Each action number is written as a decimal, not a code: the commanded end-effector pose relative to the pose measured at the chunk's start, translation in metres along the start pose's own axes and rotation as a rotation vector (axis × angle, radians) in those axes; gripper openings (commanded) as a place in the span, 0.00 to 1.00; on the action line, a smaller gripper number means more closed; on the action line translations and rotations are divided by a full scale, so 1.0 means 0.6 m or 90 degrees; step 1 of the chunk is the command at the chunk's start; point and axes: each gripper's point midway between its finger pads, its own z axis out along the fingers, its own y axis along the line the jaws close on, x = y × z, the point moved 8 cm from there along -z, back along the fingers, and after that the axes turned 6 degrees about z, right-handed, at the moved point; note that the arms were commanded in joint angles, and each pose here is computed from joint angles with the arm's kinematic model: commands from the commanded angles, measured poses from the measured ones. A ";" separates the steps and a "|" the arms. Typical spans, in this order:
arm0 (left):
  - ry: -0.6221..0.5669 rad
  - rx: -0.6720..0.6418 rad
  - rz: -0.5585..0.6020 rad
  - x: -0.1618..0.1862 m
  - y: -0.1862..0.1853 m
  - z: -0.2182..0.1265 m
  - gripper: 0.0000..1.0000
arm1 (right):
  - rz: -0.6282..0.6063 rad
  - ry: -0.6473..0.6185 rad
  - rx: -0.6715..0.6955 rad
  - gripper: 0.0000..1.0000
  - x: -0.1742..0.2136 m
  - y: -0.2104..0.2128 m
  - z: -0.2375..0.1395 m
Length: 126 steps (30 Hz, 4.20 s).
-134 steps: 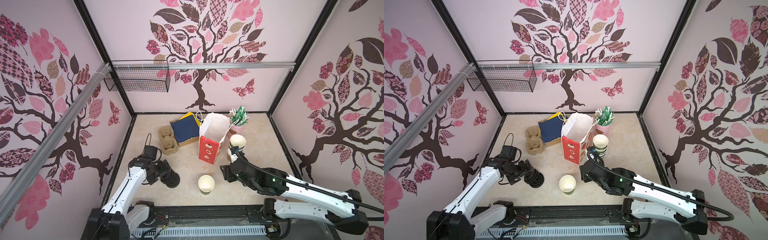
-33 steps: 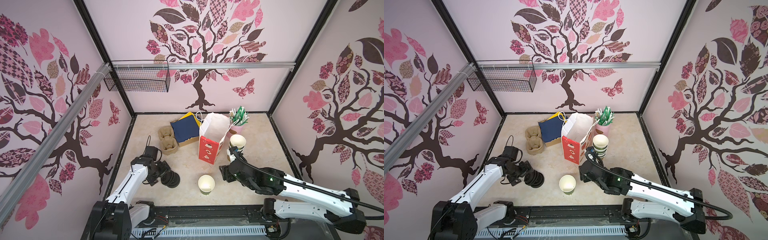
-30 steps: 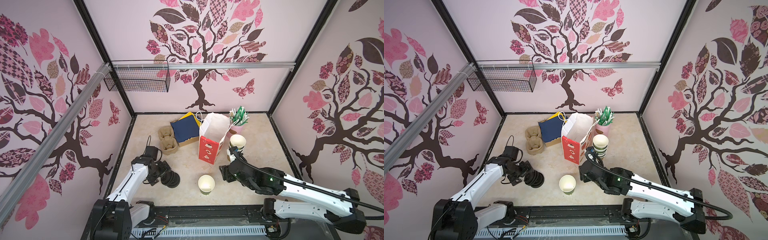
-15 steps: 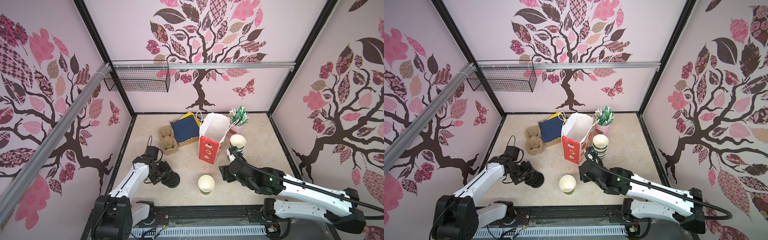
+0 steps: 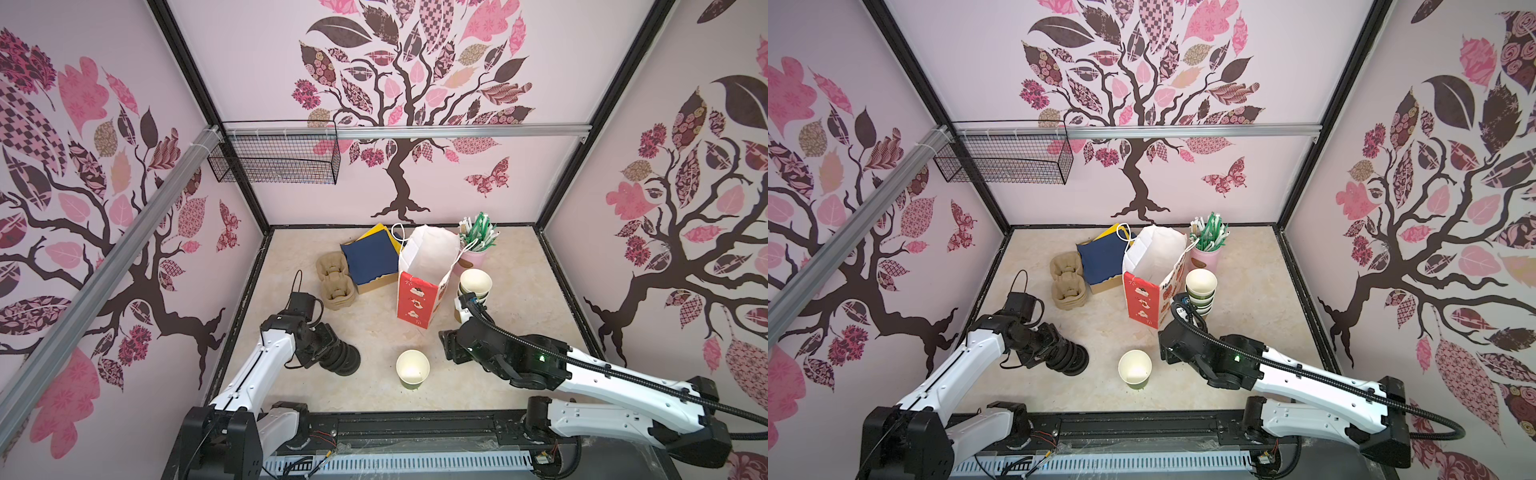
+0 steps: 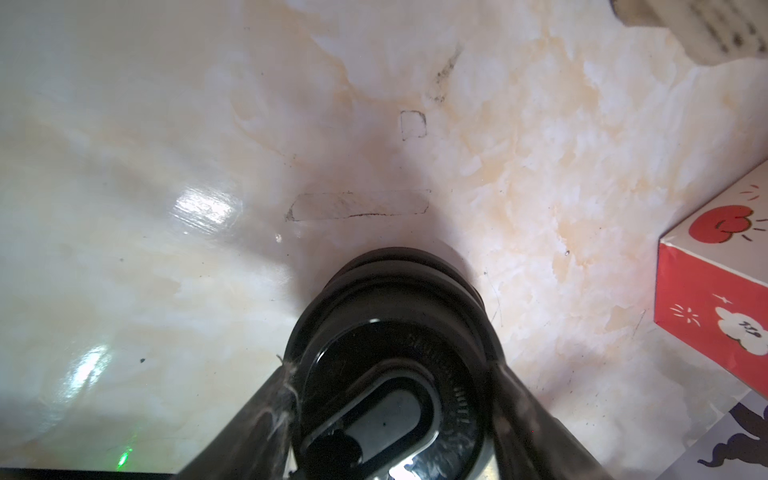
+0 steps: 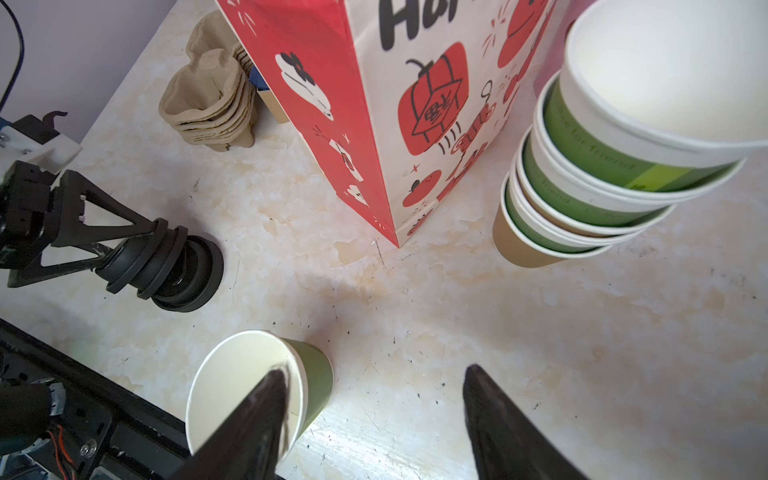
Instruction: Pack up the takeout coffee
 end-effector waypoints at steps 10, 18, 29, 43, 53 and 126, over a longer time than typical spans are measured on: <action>-0.169 0.077 0.304 0.018 -0.120 -0.108 0.60 | 0.060 -0.018 0.048 0.71 -0.025 -0.046 -0.015; -0.291 0.160 0.646 0.079 -0.199 -0.175 0.56 | 0.064 -0.031 0.094 0.71 -0.031 -0.071 -0.030; -0.279 0.279 1.117 0.211 -0.235 -0.157 0.56 | 0.084 -0.036 0.109 0.72 -0.030 -0.086 -0.046; -0.143 0.132 1.270 0.247 -0.280 -0.097 0.55 | 0.087 -0.028 0.122 0.72 -0.027 -0.098 -0.061; -0.144 0.192 1.269 0.260 -0.303 -0.102 0.56 | 0.096 -0.026 0.123 0.73 -0.024 -0.102 -0.063; 0.037 0.040 1.298 0.266 -0.302 0.003 0.61 | 0.196 0.058 0.086 0.73 0.035 -0.120 -0.053</action>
